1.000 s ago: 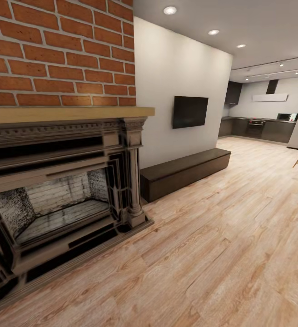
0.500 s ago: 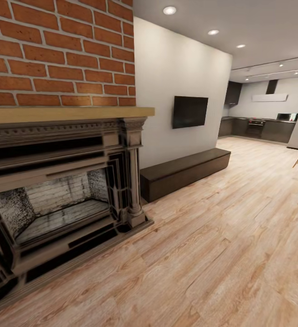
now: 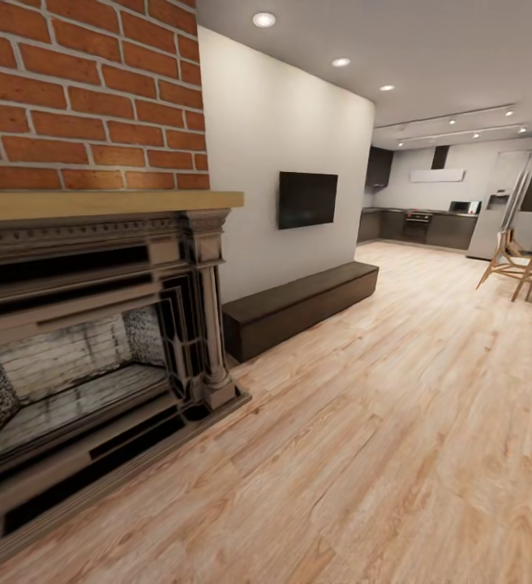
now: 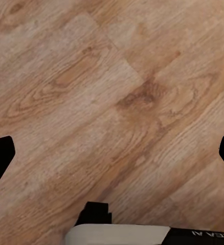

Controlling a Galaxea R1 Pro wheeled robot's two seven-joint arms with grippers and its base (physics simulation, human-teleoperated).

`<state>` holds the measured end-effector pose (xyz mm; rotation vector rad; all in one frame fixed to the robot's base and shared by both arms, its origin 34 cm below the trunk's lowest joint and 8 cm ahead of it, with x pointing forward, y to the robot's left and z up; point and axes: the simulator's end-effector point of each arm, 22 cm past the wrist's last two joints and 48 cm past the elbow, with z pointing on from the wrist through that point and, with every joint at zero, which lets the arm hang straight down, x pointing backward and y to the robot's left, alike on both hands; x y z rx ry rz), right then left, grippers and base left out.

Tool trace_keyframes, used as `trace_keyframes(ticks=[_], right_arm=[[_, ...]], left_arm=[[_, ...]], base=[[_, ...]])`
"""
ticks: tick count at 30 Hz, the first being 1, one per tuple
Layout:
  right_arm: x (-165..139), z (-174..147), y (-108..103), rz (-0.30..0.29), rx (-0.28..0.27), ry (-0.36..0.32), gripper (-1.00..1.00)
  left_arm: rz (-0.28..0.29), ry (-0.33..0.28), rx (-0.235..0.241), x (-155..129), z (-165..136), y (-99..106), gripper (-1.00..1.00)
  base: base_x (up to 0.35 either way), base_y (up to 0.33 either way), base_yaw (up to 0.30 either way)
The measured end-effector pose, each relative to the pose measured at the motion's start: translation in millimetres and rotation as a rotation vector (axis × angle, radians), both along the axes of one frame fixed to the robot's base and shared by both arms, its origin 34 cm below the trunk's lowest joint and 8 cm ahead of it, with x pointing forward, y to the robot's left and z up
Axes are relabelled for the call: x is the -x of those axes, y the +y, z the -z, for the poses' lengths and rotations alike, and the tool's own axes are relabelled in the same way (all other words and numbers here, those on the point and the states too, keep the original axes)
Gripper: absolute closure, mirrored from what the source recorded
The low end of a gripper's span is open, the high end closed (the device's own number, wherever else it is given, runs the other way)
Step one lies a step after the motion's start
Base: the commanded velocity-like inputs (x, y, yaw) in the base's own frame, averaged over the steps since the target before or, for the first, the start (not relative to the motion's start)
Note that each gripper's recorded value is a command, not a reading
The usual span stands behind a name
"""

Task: Turn on the radio receiver that's on the table in the living room.

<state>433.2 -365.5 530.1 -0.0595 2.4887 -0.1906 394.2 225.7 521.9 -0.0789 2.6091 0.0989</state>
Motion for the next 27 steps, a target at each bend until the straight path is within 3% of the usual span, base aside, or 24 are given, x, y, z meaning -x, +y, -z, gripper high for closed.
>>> trace_keyframes(ticks=[2, 6, 27], right_arm=[[0.0, 0.0, -0.1, 0.001, 0.0, 0.0, -1.0], [0.2, 0.1, -0.1, 0.001, 0.0, 0.0, -1.0], [0.6, 0.4, -0.2, 0.001, 0.0, 0.001, -1.0]], left_arm=[[-0.003, -0.046, -0.002, -6.6, -3.9, 0.6, -1.0], [-0.008, -0.074, -0.008, -8.2, -4.9, 3.3, -1.0], [-0.009, -0.08, -0.001, -8.3, -5.0, -0.1, -1.0]], base=[[0.0, 0.0, -0.278], [0.0, 0.0, -0.278], [0.0, 0.0, -0.278]])
